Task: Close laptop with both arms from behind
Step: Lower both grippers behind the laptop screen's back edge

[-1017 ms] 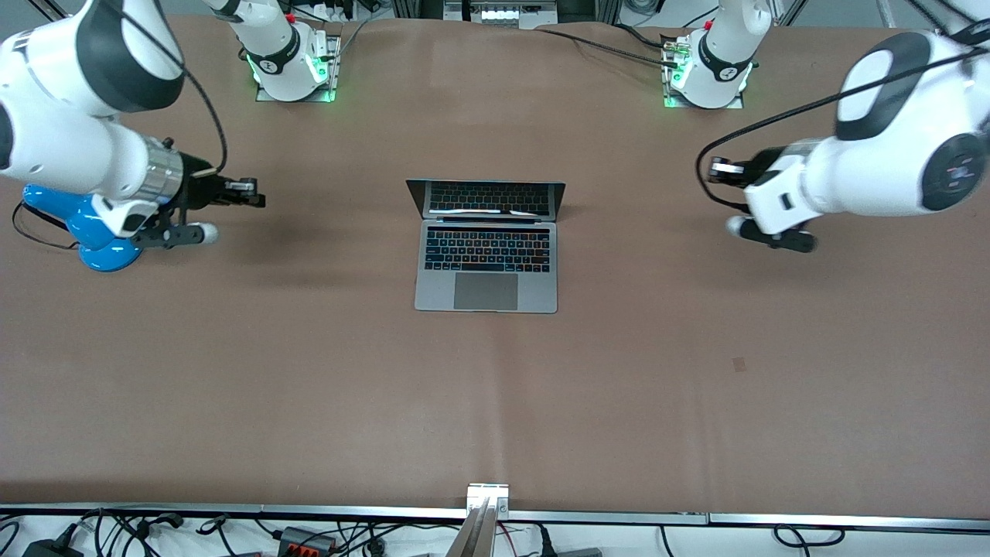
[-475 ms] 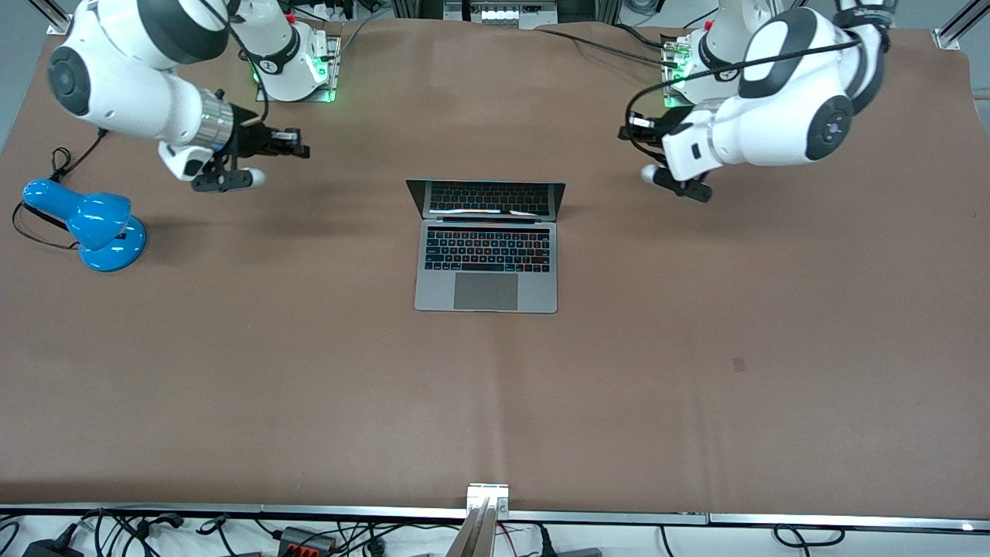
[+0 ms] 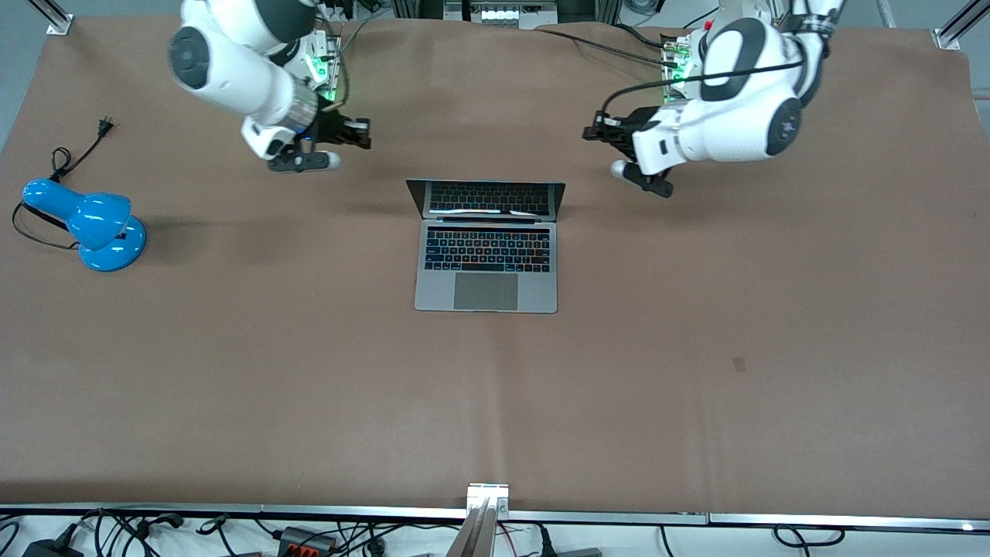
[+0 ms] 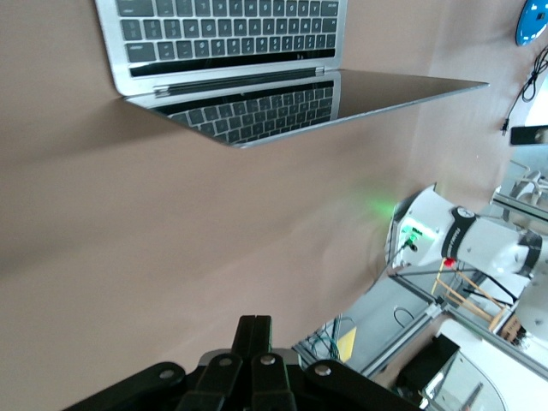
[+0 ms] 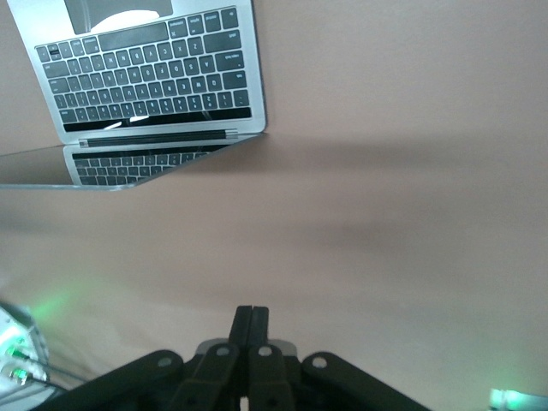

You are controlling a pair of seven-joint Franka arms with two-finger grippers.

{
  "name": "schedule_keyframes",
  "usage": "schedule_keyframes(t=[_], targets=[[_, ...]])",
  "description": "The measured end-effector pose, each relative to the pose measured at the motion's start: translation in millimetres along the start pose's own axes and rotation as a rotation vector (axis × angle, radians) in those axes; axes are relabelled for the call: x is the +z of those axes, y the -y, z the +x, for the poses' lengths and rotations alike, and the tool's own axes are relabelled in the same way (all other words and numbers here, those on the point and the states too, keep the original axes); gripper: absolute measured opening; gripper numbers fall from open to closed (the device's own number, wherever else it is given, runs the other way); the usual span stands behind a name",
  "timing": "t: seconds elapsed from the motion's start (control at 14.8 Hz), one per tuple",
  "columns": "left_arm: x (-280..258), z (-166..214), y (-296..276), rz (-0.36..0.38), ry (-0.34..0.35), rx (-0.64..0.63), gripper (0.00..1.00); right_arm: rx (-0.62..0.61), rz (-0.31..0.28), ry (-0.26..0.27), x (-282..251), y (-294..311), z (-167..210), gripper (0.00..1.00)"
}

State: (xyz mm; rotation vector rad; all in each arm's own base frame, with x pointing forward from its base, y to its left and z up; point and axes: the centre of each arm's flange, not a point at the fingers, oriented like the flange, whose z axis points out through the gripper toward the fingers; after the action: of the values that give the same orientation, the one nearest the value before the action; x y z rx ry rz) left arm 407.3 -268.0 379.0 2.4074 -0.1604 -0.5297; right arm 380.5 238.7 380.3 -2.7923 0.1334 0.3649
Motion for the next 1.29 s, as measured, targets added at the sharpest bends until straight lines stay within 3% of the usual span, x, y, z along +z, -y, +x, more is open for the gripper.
schedule_keyframes(t=[0.54,0.75,1.29], targets=[[57,-9,-18,0.055,-0.089,0.045,0.01,0.055,0.013,-0.029,65,16,21,0.01],[62,2,-8,0.069,-0.162,0.028,0.01,0.059,0.014,-0.046,76,21,32,0.01],[76,30,10,0.052,-0.196,0.003,0.01,0.062,0.031,-0.066,91,51,41,0.01]])
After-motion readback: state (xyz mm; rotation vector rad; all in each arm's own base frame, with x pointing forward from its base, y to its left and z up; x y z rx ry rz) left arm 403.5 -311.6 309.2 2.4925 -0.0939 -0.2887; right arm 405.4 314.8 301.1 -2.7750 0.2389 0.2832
